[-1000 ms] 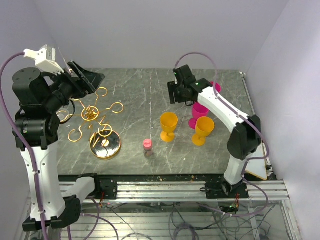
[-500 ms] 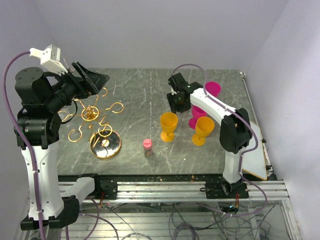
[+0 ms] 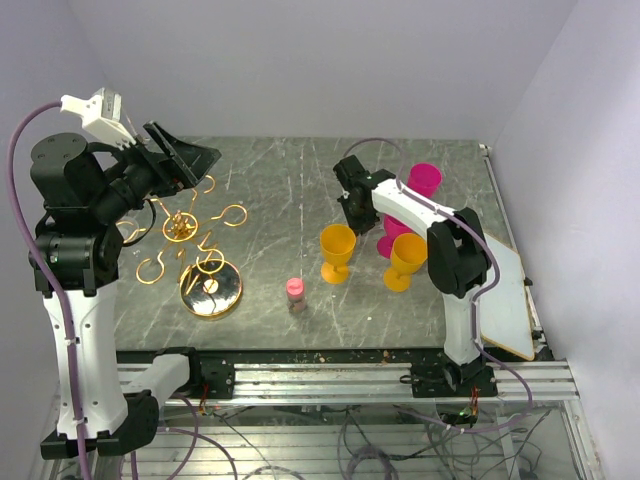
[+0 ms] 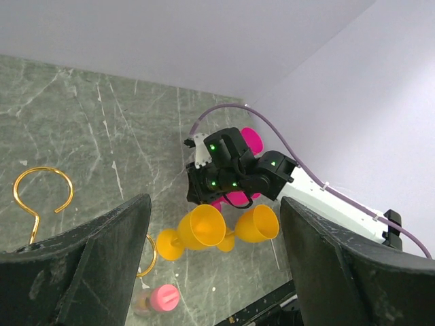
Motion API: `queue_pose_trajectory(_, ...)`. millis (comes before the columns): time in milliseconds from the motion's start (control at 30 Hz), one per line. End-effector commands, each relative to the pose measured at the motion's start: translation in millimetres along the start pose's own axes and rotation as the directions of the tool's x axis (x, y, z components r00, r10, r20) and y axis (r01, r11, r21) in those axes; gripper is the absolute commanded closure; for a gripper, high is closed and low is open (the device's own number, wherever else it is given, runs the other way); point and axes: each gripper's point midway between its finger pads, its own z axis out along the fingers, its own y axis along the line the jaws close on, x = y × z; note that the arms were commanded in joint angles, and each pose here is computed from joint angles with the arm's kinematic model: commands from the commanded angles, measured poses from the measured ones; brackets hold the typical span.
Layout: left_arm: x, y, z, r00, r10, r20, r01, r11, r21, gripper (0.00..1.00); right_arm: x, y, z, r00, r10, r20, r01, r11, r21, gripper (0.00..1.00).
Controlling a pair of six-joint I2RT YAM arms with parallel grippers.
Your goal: Take the wine glass off the wine glass rack
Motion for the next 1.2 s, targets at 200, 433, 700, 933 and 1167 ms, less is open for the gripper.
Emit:
queue_pose_trajectory(200, -9, -18, -9, 1.000, 0.016, 0.023, -0.017, 0.999, 0.044, 0.13, -52, 24, -41, 0.985, 0.066, 0.159, -0.040, 0.986, -0.161, 1.00)
queue_pose_trajectory(433, -7, -19, -6, 1.000, -0.004, 0.022, 0.002, 0.998, 0.057, 0.11, -132, 75, -156, 0.901, 0.266, 0.343, -0.029, 0.825, -0.564, 1.00)
queue_pose_trajectory(700, -4, -42, 1, 0.997, -0.068, -0.018, 0.071, 0.973, 0.220, 0.10, -144, 75, -344, 0.788, 0.463, 0.406, 0.280, 0.317, -0.906, 1.00)
queue_pose_trajectory(933, -15, -77, 1, 0.994, -0.106, -0.019, 0.104, 0.887, 0.451, 0.11, -50, 66, -497, 0.775, 0.467, 0.426, 0.577, -0.247, -0.778, 1.00)
queue_pose_trajectory(1167, -20, -89, 0, 0.982, -0.189, -0.026, 0.171, 0.809, 0.562, 0.10, -1, 42, -558, 0.781, 0.492, 0.384, 0.615, -0.502, -0.608, 1.00)
